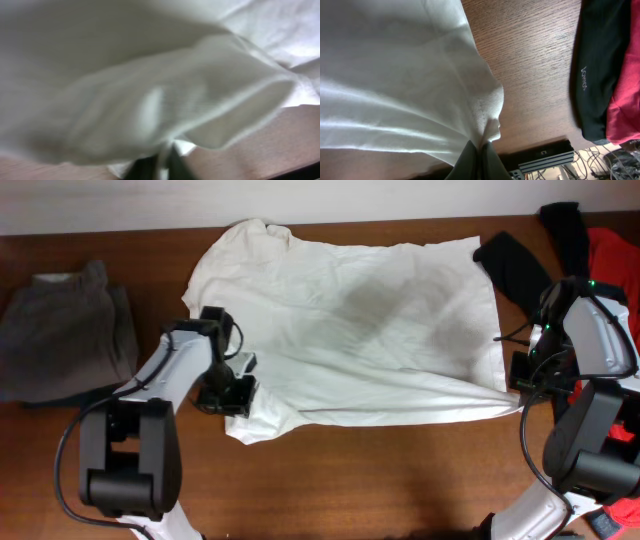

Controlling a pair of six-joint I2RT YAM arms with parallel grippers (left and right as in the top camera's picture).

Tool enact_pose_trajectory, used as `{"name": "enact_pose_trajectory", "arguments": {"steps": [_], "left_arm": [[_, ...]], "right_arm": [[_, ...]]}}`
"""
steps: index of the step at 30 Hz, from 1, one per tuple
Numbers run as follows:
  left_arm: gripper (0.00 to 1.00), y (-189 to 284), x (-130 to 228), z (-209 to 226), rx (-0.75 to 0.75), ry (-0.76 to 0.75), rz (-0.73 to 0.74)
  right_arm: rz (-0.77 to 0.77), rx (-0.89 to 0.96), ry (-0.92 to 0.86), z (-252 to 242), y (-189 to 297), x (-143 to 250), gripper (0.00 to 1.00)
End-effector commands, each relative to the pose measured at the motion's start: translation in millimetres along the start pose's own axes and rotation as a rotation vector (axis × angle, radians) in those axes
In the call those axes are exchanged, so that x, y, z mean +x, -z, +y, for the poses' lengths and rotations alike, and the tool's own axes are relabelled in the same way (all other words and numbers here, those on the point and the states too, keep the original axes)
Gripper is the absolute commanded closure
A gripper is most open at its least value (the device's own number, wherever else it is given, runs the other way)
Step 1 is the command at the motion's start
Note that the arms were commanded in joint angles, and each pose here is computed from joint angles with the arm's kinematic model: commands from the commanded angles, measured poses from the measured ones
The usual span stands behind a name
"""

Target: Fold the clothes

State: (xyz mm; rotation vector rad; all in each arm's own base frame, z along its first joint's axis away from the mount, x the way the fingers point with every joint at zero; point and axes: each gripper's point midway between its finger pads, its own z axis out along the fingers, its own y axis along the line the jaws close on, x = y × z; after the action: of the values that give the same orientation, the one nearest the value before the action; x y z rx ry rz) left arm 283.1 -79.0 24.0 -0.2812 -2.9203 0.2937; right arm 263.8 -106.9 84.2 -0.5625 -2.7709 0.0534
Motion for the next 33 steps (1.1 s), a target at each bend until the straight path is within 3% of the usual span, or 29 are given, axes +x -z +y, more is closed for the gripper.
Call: {"name": "enact_pose_trajectory", "arguments": {"steps": [1, 8, 11, 16, 24, 28, 30, 33], "left_arm": [[1.0, 2, 9, -12, 0.0, -0.029, 0.018], [1.0, 49, 36, -60, 0.225, 0.008, 0.119], [1.0, 66, 29, -82, 0.336, 0.002, 0.084], [1.0, 76, -15, -106, 0.476, -0.053, -0.1], [1.0, 83, -84, -118, 0.405, -0.067, -0.372], [0.9, 82, -91, -139, 0.403, -0.134, -0.41], [0.78, 81, -90, -150, 0.406, -0.164, -0.411], [0.76, 79, -89, -148, 0.393, -0.16, -0.405]], "right_arm": [[-0.024, 0.004, -0.004, 0, 7, 2, 0.96], [-0.024, 0.004, -0.004, 0, 7, 2, 0.96], [-0.024, 0.004, -0.004, 0, 7, 2, 0.96], [-0.024, 0.003, -0.004, 0, 7, 2, 0.96], [-0.024, 0.003, -0.004, 0, 7, 2, 0.96], [-0.024, 0.003, -0.004, 0, 7, 2, 0.96], [-0.024, 0.003, -0.004, 0, 7, 2, 0.96], [-0.023, 0.0, -0.004, 1, 7, 2, 0.96]]}}
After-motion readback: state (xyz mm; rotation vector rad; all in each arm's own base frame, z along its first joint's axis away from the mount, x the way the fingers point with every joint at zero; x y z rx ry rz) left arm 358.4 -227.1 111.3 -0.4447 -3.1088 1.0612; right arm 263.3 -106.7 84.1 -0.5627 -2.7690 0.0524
